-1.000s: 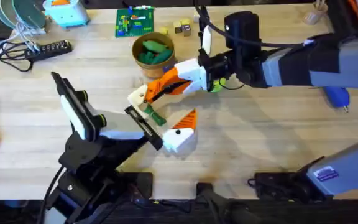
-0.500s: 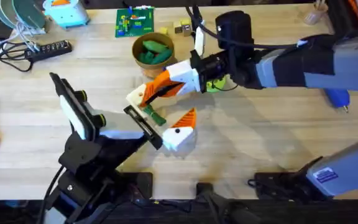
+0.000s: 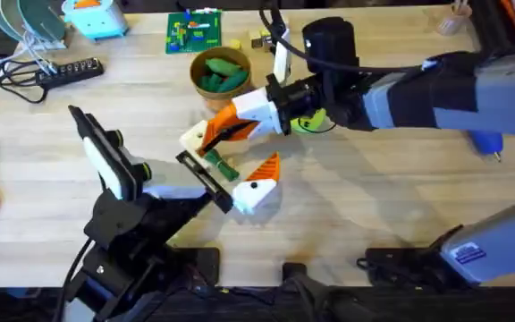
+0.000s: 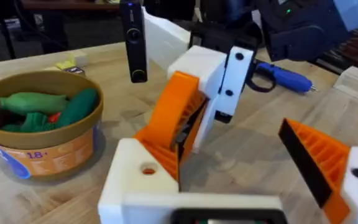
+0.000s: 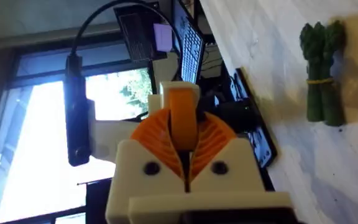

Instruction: Pick up the gripper from the table and insert it into the empty holder that is missing its gripper. Then pick up a screw, insert it into the mounting hole, and use the screwdriver to tighten it. Finally, clean up the table by picking up the vegetable and placing it into the bucket.

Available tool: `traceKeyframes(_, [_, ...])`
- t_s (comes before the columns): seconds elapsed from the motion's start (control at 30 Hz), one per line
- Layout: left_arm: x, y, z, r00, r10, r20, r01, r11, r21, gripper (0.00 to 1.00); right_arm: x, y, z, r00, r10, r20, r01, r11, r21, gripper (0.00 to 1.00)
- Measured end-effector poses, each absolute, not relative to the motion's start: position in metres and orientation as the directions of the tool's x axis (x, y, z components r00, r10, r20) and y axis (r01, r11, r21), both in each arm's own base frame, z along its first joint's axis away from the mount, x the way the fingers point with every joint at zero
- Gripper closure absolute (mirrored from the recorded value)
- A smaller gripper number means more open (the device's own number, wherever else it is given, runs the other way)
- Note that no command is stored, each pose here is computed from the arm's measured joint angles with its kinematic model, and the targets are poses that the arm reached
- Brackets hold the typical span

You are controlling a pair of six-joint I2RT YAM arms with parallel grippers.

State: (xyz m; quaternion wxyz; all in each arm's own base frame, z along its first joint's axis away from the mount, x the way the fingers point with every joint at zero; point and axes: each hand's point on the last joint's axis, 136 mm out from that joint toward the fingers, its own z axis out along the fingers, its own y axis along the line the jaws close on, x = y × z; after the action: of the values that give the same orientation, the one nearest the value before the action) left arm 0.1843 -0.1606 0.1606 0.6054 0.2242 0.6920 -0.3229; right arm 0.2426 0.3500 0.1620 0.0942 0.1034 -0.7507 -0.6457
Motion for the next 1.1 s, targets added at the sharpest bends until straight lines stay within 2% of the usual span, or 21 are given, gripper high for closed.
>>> traceKeyframes(0.33, [0.187,-0.158,0.16,-0.169,-0.087,-0.982,0.685,0.706,-0.181,0.008,0.245,0.354,0.161,-0.967,-0.256,-0.005,-0.046,0.154,0.987,0.99])
traceKeyframes(0.47, [0.187,-0.158,0.16,-0.169,-0.087,-0.982,0.686,0.705,-0.181,0.008,0.247,0.354,0.162,-0.967,-0.254,-0.009,-0.049,0.153,0.987,0.806])
traceKeyframes(0.7, [0.179,-0.165,0.161,-0.171,-0.08,-0.982,0.726,0.664,-0.181,0.008,0.255,0.348,0.164,-0.971,-0.235,-0.034,-0.069,0.141,0.988,0.583])
traceKeyframes(0.87, [0.179,-0.166,0.161,-0.172,-0.08,-0.982,0.73,0.66,-0.181,0.008,0.259,0.344,0.172,-0.966,-0.245,-0.08,-0.109,0.103,0.989,0.338])
traceKeyframes(1.03, [0.179,-0.166,0.161,-0.171,-0.079,-0.982,0.73,0.659,-0.18,0.008,0.261,0.34,0.173,-0.966,-0.244,-0.084,-0.11,0.096,0.989,0.185])
traceKeyframes(1.1, [0.179,-0.166,0.161,-0.17,-0.078,-0.982,0.73,0.659,-0.179,0.008,0.264,0.338,0.173,-0.967,-0.238,-0.088,-0.114,0.096,0.989,0.072])
